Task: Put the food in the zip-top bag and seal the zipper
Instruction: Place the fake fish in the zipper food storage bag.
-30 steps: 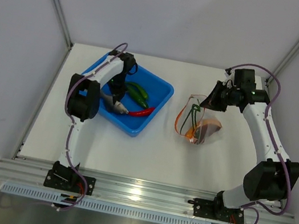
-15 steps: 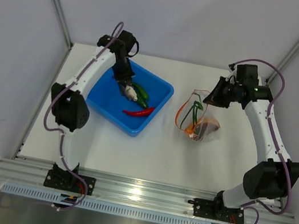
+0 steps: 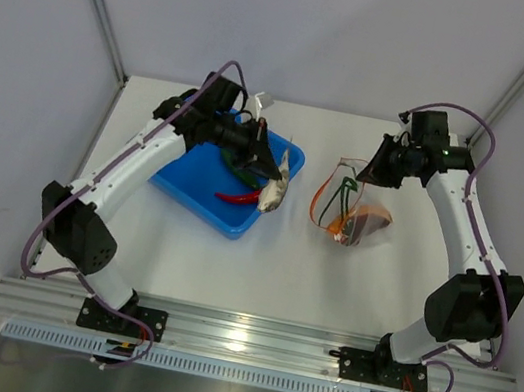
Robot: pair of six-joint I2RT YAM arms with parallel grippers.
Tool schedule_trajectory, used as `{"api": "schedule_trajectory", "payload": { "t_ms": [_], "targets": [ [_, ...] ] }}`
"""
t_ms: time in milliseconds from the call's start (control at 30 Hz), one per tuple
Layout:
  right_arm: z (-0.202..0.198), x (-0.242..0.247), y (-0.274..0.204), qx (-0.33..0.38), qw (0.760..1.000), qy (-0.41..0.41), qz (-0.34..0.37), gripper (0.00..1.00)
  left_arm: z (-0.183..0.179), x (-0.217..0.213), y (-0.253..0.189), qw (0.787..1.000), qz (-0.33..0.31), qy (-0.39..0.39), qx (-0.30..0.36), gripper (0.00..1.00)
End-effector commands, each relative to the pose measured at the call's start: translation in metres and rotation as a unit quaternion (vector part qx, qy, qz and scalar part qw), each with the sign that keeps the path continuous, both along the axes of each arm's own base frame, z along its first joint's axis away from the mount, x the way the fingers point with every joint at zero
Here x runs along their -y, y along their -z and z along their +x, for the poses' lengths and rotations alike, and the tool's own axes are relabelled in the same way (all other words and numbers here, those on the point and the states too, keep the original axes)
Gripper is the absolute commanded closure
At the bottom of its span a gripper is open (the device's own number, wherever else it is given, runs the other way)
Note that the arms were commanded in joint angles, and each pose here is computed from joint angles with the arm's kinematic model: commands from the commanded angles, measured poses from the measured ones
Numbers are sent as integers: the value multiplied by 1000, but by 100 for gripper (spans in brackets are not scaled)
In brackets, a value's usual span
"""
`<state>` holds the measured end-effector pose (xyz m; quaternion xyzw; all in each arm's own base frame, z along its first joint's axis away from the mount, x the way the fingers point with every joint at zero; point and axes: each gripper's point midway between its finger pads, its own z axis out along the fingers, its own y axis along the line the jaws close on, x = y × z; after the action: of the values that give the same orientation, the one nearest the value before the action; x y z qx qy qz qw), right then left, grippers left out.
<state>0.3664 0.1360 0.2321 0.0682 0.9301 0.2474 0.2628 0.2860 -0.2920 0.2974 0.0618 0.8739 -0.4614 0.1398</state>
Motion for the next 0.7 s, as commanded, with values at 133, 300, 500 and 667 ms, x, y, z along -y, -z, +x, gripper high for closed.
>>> {"api": "schedule_trajectory", "payload": {
  "t_ms": [133,300,500,667],
  "targets": [
    [13,-18,-15,38,998,-43,20,100,-76,23,-44,975,-144,165,26,99],
    [8,-36,-14,46,996,-74,16,100,-107,21,-35,955,-196,219,-32,99],
    [1,-50,-18,59,993,-97,12,100,-133,16,-18,937,-224,251,-91,99],
    [-10,-55,-22,66,991,-115,15,100,-125,27,-9,921,-233,284,-127,99]
  ]
}}
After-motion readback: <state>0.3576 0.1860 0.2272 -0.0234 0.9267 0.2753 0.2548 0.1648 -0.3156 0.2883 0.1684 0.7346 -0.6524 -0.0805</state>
